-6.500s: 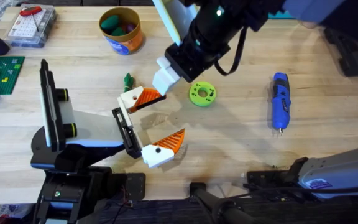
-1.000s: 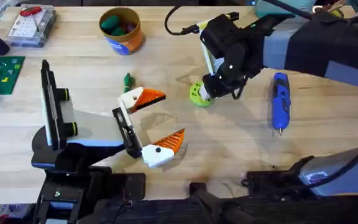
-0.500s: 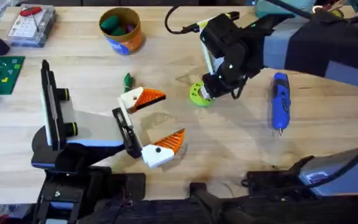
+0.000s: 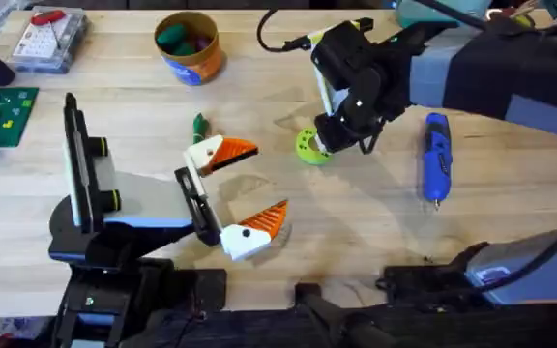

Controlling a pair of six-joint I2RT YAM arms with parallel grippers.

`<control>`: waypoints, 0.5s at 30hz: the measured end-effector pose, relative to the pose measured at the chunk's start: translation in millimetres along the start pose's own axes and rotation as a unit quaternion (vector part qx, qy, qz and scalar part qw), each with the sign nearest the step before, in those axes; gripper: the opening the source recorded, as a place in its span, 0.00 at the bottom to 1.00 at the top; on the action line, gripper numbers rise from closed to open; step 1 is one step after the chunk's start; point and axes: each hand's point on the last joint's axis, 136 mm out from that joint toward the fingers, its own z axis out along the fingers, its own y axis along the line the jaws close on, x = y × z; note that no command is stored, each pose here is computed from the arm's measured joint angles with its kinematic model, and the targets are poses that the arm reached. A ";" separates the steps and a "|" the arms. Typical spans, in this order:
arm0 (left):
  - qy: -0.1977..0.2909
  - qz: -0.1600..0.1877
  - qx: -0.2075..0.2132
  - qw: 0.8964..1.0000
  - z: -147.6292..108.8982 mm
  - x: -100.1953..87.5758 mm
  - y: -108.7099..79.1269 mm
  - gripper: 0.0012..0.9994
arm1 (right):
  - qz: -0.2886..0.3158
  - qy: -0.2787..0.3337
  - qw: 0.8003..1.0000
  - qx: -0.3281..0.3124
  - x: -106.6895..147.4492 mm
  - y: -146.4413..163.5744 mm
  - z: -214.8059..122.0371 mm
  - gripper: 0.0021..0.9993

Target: Pick up the gripper from the table and insert it into the empty holder that is missing its gripper. Then pick up a screw, insert it into the mounting hole, and use the screwdriver to tighten it. Finally, clean up the table by picking up the vegetable and placing it into the bucket.

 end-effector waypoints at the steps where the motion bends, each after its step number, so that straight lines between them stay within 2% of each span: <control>1: 0.000 0.000 0.000 1.000 0.0 0.0 0.0 1.00 | 0.000 0.000 1.000 0.000 0.0 0.0 0.0 0.00; 15: 0.000 0.000 0.000 1.000 0.0 0.0 -0.1 1.00 | -0.001 -0.003 1.000 0.000 -3.4 0.5 -4.1 0.00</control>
